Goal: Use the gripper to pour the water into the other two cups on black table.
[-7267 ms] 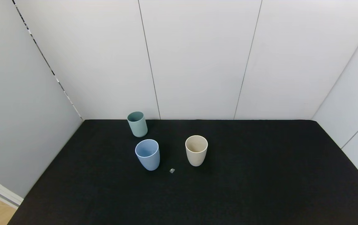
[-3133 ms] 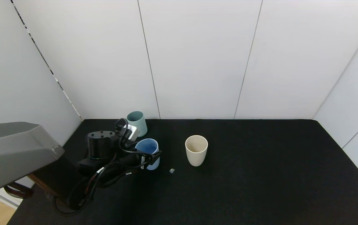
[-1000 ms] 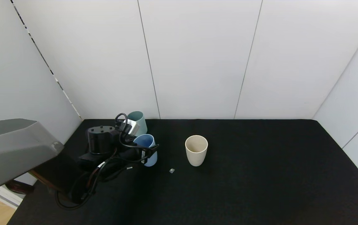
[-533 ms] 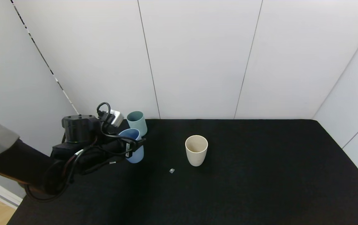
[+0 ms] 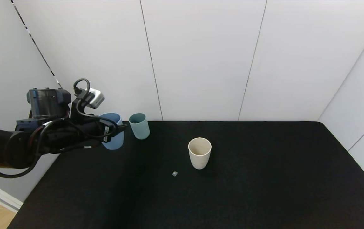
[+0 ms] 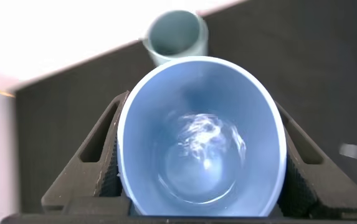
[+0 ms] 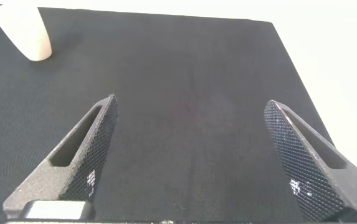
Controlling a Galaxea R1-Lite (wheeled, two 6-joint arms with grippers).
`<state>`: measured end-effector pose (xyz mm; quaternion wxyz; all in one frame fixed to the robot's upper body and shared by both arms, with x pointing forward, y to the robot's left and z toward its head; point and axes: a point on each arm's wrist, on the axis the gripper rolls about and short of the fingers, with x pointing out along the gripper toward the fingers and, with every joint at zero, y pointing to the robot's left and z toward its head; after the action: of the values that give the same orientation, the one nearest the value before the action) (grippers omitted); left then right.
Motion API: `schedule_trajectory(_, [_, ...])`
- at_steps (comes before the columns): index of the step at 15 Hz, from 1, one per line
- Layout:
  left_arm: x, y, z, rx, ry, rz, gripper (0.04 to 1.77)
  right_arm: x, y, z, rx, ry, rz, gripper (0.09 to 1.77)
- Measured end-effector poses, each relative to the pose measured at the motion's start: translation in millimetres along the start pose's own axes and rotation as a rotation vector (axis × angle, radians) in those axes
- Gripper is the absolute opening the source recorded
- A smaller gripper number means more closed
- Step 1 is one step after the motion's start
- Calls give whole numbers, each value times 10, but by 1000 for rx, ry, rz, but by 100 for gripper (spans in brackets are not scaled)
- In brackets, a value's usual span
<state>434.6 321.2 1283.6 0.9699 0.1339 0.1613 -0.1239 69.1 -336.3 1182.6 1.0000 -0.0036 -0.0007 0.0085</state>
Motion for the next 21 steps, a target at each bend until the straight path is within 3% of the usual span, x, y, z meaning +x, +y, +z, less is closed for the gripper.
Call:
schedule_trajectory(4, [47, 159, 226, 68, 8, 26, 130, 0, 0, 0, 0, 0, 0, 171])
schedule_trajectory(7, [177, 265, 283, 110, 33, 36, 130, 0, 0, 0, 0, 0, 0, 171])
schedule_trajectory(15, [573, 456, 323, 205, 133, 70, 130, 0, 0, 0, 0, 0, 1, 171])
schedule_trajectory(21, [797, 467, 278, 302, 188, 109, 130, 0, 0, 0, 0, 0, 0, 171])
